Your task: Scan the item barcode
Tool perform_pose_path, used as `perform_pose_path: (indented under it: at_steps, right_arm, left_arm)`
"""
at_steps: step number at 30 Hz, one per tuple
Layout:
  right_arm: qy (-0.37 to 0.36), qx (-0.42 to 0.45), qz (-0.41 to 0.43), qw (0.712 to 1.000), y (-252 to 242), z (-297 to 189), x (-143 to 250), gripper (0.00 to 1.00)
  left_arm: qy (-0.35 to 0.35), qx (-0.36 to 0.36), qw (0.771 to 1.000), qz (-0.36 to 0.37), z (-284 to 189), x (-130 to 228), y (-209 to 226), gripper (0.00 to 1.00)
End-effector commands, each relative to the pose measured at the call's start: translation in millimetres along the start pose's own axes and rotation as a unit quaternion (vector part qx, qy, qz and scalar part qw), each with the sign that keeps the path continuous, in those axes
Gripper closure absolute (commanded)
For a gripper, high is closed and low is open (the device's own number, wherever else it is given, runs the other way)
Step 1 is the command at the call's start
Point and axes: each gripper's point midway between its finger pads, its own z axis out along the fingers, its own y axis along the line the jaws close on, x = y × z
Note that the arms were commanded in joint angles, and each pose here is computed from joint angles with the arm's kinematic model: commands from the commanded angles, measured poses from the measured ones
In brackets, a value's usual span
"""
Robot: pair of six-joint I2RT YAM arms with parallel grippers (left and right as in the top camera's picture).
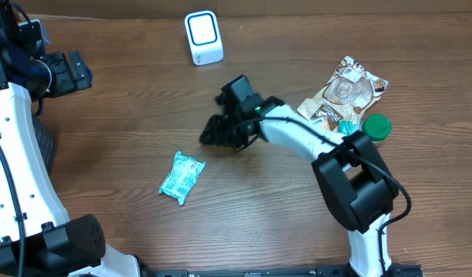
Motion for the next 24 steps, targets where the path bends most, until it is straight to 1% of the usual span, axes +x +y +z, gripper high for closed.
perform_pose_path:
  at_steps: [1, 4, 6, 8, 12, 17, 21, 24]
  right_arm:
    - [0.043, -0.052, -0.054, 0.996, 51, 13, 31, 0.59]
    - [0.041, -0.038, -0.043, 0.997, 66, 28, 46, 0.59]
    - [0.032, -0.037, -0.042, 0.998, 76, 34, 50, 0.56]
    - [0.028, -0.040, -0.046, 0.998, 83, 38, 52, 0.56]
    - [0.032, -0.043, -0.058, 0.997, 92, 43, 63, 0.56]
    - [0.038, -0.039, -0.097, 0.994, 111, 58, 89, 0.56]
    - [0.038, -0.028, -0.101, 0.994, 111, 62, 95, 0.54]
    - [0.054, -0.009, -0.083, 0.995, 97, 59, 97, 0.54]
  left_arm:
    - [-0.006, -0.001, 1.000, 0.011, -3, -2, 1, 0.00]
    - [-0.006, -0.001, 1.000, 0.011, -3, -2, 1, 0.00]
    - [-0.006, -0.001, 1.000, 0.011, -3, -2, 1, 0.00]
    - [-0.006, -0.001, 1.000, 0.011, -3, -2, 0, 0.00]
    - [-0.006, -0.001, 1.000, 0.011, -3, -2, 0, 0.01]
    - [-0.006, -0.001, 1.000, 0.011, -3, -2, 0, 0.00]
    - [-0.006, -0.001, 1.000, 0.011, -3, -2, 0, 0.01]
    - [-0.006, -0.001, 1.000, 0.012, -3, -2, 0, 0.01]
